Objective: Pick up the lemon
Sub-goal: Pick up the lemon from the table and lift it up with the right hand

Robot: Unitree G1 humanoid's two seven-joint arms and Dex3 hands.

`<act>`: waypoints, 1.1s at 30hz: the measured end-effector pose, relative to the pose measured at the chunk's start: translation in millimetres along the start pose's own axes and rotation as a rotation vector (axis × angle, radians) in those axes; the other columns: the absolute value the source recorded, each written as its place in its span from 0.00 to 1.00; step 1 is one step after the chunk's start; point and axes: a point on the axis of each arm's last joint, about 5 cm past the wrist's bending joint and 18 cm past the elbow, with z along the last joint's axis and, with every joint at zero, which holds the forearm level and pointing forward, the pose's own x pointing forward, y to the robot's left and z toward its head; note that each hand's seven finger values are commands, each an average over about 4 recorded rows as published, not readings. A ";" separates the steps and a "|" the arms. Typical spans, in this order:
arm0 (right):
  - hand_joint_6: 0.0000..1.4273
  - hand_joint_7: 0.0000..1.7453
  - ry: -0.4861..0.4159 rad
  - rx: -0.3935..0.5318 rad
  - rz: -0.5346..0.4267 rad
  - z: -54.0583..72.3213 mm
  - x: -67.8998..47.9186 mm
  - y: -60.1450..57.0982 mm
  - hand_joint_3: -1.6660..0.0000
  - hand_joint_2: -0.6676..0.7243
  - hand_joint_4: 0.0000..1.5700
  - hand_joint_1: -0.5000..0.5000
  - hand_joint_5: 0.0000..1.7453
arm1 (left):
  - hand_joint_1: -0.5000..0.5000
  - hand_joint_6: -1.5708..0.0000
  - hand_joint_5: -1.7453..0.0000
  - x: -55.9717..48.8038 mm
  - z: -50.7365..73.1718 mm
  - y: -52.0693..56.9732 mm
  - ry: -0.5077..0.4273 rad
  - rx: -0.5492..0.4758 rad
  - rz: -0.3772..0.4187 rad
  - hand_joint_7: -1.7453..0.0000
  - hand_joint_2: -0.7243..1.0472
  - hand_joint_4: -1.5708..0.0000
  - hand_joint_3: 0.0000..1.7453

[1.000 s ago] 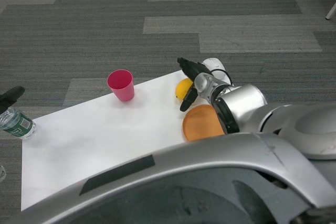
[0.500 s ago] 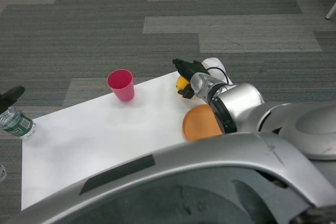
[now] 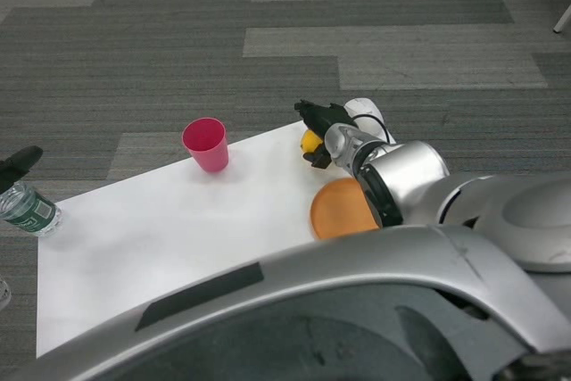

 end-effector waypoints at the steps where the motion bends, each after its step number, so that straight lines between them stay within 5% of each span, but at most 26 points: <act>1: 0.01 0.38 0.003 0.001 0.000 -0.1 0.0 0.0 0.19 0.09 0.00 0.33 0.89 | 1.00 1.00 1.00 0.0 0.0 0.0 0.000 0.000 0.000 1.00 0.95 0.95 0.05; 4: 0.08 0.50 0.009 0.010 -0.002 -0.4 0.0 -0.2 0.18 0.09 0.03 0.33 0.94 | 1.00 1.00 1.00 0.0 0.0 0.0 0.000 0.000 0.000 1.00 0.95 0.95 0.05; 11: 0.16 0.52 0.018 0.027 -0.007 -0.9 0.1 -0.6 0.14 0.09 0.14 0.33 0.94 | 1.00 1.00 1.00 0.0 0.0 0.0 0.000 0.000 0.000 1.00 0.95 0.95 0.05; 20: 0.18 0.52 0.029 0.068 -0.023 -1.4 0.1 -1.3 0.21 0.05 0.05 0.33 0.89 | 1.00 1.00 1.00 0.0 0.0 0.0 0.000 0.000 0.000 1.00 0.95 0.95 0.05; 33: 0.10 0.52 -0.027 0.247 -0.113 -15.6 -8.7 1.8 0.29 0.05 0.02 0.33 0.89 | 1.00 1.00 1.00 0.3 0.3 -0.2 -0.004 -0.002 0.002 1.00 0.95 0.95 0.05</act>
